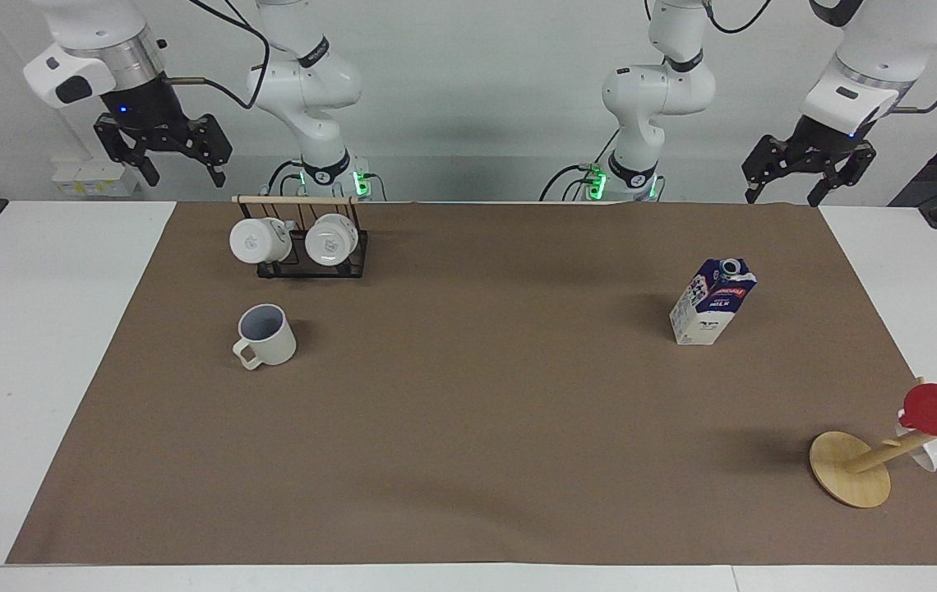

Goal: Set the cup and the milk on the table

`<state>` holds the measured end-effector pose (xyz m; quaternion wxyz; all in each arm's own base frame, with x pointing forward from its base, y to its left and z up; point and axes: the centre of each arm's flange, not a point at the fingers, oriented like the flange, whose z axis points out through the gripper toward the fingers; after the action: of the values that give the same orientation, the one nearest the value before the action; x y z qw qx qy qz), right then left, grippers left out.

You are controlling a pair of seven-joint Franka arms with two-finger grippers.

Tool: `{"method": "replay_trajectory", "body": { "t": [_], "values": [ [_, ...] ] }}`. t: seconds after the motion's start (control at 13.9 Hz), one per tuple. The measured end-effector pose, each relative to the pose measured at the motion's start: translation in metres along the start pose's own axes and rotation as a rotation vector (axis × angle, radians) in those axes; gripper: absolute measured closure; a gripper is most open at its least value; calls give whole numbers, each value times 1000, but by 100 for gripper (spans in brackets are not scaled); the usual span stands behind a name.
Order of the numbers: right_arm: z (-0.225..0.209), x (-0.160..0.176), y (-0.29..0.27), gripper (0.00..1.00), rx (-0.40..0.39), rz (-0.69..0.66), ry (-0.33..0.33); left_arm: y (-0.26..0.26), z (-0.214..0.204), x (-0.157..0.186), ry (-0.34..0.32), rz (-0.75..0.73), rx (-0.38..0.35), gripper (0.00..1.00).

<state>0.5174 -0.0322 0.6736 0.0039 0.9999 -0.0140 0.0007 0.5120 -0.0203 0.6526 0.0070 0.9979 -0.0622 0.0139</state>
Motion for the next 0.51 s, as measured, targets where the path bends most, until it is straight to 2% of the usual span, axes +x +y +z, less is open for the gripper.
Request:
{"method": "replay_trajectory", "body": {
  "t": [0.51],
  "values": [
    [2, -2, 0, 0, 1, 0, -4, 0, 0, 0, 0, 0, 0, 0]
  ]
}}
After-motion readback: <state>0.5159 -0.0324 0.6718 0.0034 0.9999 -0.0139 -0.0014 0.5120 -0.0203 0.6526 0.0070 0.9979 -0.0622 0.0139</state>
